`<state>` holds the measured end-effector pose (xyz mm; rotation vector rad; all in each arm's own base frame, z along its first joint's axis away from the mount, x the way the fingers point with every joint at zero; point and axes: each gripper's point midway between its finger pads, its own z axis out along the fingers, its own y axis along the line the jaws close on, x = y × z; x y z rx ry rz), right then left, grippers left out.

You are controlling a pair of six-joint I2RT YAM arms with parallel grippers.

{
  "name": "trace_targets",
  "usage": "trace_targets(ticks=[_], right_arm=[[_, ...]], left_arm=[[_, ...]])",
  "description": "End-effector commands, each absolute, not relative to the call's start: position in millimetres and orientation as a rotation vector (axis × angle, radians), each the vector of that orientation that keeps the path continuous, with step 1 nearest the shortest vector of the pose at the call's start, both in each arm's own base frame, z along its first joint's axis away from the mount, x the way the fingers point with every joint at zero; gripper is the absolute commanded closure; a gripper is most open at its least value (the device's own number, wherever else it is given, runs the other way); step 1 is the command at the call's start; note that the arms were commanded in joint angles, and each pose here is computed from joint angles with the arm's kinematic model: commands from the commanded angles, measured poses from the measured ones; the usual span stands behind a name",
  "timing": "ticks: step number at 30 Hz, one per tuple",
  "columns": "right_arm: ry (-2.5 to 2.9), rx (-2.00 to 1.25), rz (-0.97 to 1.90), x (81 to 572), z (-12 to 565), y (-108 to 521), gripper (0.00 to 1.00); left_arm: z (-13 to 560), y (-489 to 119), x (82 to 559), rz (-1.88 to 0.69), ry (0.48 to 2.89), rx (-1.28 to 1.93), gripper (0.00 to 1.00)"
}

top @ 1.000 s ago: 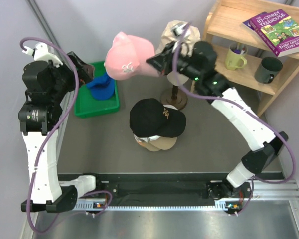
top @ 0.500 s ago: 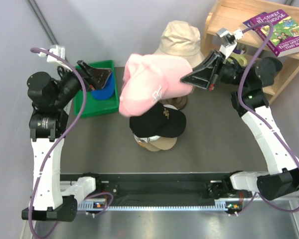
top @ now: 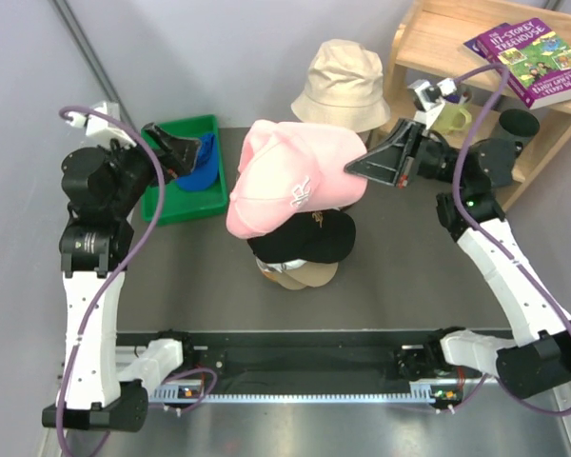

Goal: Stack the hats

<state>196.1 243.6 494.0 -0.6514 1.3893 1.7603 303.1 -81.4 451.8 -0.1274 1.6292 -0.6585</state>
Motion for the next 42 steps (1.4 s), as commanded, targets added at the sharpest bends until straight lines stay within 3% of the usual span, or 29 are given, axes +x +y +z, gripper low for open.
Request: trace_targets(ticks=[1, 12, 20, 29, 42], right_arm=[[1.389, -0.511, 1.795, 210, 490, 268, 1.00], [1.664, -0.150, 1.836, 244, 400, 299, 1.00], [1.825, 0.004, 1.714, 257, 320, 269, 1.00], [1.917, 0.159, 1.619, 275, 285, 230, 1.00], [2.144, 0.322, 1.465, 286, 204, 201, 1.00]], left_arm=[[443, -16, 293, -0.303, 1.606, -0.344, 0.01], [446, 10, 280, -0.152, 1.572, -0.405, 0.01], [441, 14, 285, -0.103, 1.592, -0.379, 0.01], [441, 0, 289, -0.132, 1.608, -0.251, 0.01], [361, -48, 292, -0.338, 1.786, -0.068, 0.01]])
